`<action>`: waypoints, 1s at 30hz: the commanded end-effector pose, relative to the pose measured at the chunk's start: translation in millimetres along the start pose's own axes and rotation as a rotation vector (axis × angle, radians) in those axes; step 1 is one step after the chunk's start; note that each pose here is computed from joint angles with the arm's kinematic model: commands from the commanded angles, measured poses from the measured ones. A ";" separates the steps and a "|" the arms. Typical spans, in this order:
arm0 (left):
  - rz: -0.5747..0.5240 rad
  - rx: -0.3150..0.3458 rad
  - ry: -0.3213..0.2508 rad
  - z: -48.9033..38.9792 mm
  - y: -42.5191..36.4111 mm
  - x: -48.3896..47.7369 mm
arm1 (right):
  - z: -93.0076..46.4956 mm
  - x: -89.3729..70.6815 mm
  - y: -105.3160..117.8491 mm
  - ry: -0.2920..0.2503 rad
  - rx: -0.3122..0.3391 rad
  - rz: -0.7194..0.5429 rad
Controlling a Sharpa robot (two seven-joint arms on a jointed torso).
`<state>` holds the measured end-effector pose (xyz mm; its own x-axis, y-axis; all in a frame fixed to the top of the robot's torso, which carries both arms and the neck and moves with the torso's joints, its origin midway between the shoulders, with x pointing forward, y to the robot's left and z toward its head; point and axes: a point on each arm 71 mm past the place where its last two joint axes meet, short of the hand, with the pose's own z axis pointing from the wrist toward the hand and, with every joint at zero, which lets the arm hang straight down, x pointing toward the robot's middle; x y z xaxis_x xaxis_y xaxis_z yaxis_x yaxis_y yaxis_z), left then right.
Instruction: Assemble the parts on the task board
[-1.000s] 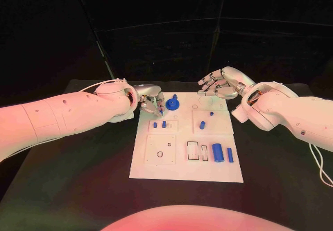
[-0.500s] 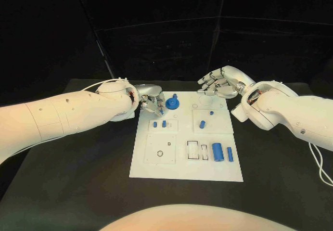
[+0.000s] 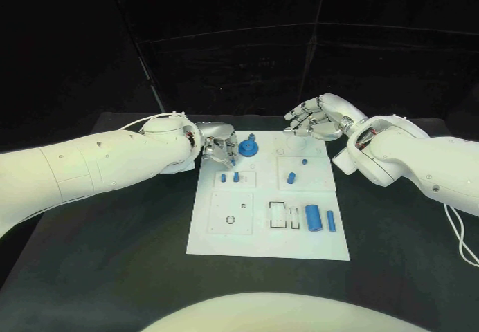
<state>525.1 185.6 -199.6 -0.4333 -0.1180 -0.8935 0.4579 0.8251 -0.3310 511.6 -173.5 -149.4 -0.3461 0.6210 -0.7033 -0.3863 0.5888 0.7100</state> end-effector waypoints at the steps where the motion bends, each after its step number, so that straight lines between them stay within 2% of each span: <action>1: -0.002 -0.001 0.025 0.3 -0.8 1.9 | 0.3 -0.7 2.1 -0.004 -0.013 0.002; 30: -0.002 -0.014 0.028 1.9 0.1 2.7 | -0.1 -0.9 2.1 -0.004 -0.013 0.002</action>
<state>525.3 184.1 -202.5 -0.4498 -0.1072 -0.8867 0.4503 0.8301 -0.3288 511.3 -173.5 -149.3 -0.3464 0.6210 -0.7031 -0.3870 0.5882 0.7101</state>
